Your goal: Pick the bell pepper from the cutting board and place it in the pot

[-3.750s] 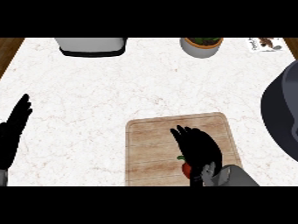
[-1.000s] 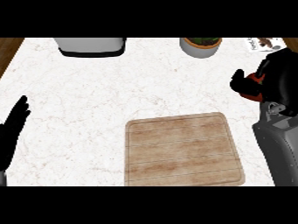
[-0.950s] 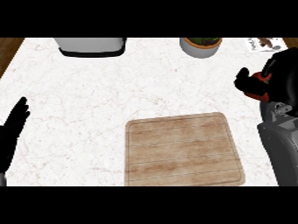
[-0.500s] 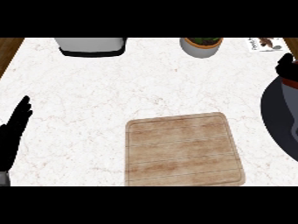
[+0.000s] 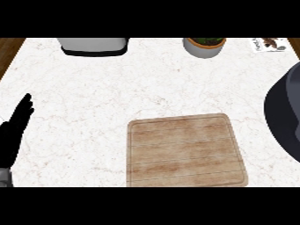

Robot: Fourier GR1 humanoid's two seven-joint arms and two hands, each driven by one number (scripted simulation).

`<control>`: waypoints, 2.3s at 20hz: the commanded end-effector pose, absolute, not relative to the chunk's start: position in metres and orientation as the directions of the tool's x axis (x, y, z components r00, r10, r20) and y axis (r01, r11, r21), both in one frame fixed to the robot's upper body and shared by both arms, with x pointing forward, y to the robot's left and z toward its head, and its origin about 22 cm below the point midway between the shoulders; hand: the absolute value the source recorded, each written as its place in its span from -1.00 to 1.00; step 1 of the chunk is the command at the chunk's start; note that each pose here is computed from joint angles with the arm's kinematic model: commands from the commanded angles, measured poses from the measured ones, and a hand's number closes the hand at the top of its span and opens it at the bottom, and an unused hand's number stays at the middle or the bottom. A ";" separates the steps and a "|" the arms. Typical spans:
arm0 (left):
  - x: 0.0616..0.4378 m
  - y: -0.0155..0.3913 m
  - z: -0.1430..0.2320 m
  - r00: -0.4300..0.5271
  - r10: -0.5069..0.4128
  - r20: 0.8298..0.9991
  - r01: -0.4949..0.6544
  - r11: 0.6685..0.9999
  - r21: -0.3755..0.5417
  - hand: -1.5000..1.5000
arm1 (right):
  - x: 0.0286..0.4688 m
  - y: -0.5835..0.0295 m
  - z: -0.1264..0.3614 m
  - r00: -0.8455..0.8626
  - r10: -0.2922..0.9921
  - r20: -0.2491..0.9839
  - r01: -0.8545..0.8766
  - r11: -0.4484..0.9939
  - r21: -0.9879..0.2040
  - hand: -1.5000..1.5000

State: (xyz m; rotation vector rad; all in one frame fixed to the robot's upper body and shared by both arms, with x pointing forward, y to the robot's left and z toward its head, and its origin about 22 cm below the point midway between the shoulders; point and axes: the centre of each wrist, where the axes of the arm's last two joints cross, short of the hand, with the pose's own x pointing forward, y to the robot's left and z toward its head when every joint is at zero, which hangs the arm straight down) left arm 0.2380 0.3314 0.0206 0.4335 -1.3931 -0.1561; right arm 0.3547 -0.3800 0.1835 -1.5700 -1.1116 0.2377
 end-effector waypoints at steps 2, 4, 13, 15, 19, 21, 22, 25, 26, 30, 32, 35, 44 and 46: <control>0.245 0.328 0.023 0.185 -0.357 0.916 -0.151 0.910 0.385 0.00 | 0.353 -0.428 0.163 0.531 0.752 0.390 0.485 0.108 -0.868 1.00; 0.236 0.320 0.005 0.174 -0.358 0.917 -0.131 0.915 0.382 0.00 | 0.369 -0.427 0.149 0.551 0.751 0.364 0.459 0.090 -0.884 1.00; 0.245 0.324 0.025 0.158 -0.351 0.923 -0.117 0.922 0.370 0.00 | 0.376 -0.462 0.121 0.589 0.684 0.430 0.438 0.178 -0.881 -1.00; 0.245 0.317 0.024 0.158 -0.349 0.923 -0.120 0.922 0.369 0.00 | 0.372 -0.469 0.117 0.571 0.663 0.484 0.449 0.241 -0.860 -1.00; 0.243 0.324 0.022 0.156 -0.370 0.916 -0.128 0.912 0.390 0.00 | 0.369 -0.477 0.118 0.518 0.644 0.563 0.495 0.311 -0.811 -1.00; 0.244 0.324 0.023 0.154 -0.351 0.924 -0.125 0.921 0.370 0.00 | 0.366 -0.474 0.097 0.503 0.656 0.563 0.493 0.318 -0.810 -1.00; 0.247 0.317 0.027 0.134 -0.358 0.924 -0.122 0.919 0.374 0.00 | 0.363 -0.477 0.097 0.484 0.655 0.581 0.518 0.321 -0.793 -1.00; 0.243 0.319 0.027 0.157 -0.363 0.918 -0.128 0.915 0.384 0.00 | 0.374 -0.470 0.111 0.399 0.664 0.633 0.598 0.335 -0.728 -1.00; 0.241 0.320 0.013 0.167 -0.363 0.917 -0.116 0.916 0.384 0.00 | 0.379 -0.465 0.119 0.325 0.670 0.667 0.670 0.335 -0.663 -1.00; 0.237 0.318 0.016 0.186 -0.354 0.917 -0.125 0.917 0.379 0.00 | 0.384 -0.455 0.122 0.127 0.596 0.792 0.809 0.400 -0.431 -1.00; 0.240 0.305 0.021 0.175 -0.352 0.919 -0.127 0.918 0.376 0.00 | 0.370 -0.479 0.129 0.092 0.564 0.821 0.823 0.421 -0.381 -1.00; 0.238 0.326 0.015 0.180 -0.351 0.919 -0.142 0.915 0.377 0.00 | 0.362 -0.493 0.139 0.066 0.515 0.855 0.805 0.478 -0.351 -1.00; 0.234 0.334 0.017 0.212 -0.337 0.917 -0.161 0.914 0.373 0.00 | 0.314 -0.512 0.106 0.000 0.426 0.905 0.753 0.595 -0.280 -1.00; 0.232 0.336 0.014 0.190 -0.351 0.917 -0.157 0.911 0.381 0.00 | 0.295 -0.518 0.101 -0.007 0.423 0.906 0.764 0.587 -0.268 -1.00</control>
